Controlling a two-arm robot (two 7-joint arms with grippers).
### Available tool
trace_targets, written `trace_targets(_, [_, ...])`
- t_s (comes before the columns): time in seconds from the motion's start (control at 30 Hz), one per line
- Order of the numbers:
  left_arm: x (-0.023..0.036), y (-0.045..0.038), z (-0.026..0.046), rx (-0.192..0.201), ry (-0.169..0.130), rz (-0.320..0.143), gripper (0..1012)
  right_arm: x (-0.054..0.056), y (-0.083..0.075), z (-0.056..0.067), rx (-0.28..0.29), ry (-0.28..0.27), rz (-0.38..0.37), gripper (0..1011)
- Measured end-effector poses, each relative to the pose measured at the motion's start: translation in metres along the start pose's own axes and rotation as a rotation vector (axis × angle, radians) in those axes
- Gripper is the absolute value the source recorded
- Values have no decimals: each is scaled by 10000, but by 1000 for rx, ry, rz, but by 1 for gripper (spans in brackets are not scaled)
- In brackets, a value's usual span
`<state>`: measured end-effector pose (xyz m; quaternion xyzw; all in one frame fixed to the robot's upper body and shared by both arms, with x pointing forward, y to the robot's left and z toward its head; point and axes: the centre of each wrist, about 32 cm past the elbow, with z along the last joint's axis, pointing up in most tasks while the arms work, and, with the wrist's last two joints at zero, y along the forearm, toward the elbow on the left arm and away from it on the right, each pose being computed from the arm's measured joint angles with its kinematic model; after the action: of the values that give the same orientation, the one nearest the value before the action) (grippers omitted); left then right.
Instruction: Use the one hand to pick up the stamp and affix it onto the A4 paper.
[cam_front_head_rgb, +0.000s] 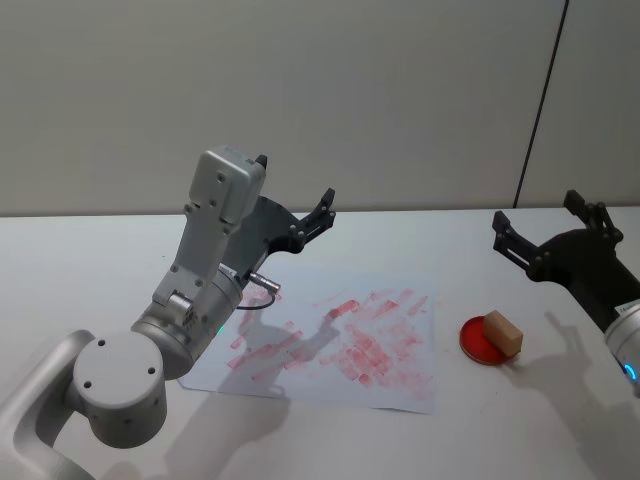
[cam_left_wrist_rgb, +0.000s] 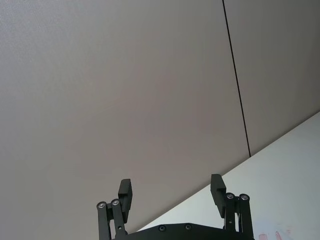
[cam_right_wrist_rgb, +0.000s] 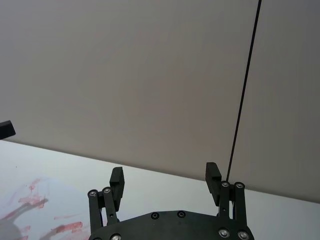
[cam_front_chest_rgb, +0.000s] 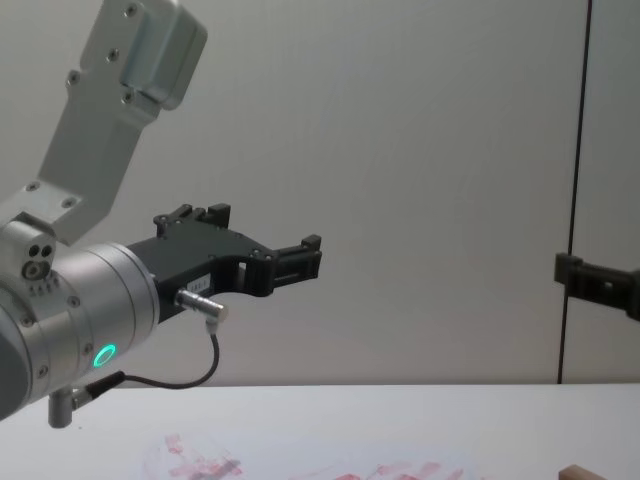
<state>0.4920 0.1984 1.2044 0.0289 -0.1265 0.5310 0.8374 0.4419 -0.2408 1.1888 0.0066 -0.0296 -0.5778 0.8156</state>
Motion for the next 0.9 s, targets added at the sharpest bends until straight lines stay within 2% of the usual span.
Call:
trace_targets(0.2, [0, 0, 0, 0, 0, 0, 1002, 45, -61, -6, -45, 6, -8, 1001])
trace_targets(0.53, [0, 0, 0, 0, 0, 0, 1001, 103, -160, -62, -170, 2, -18, 1001])
trace_targets(0.9, [0, 0, 0, 0, 0, 0, 1001, 97, -127, -147, -307, -32, 5, 1001])
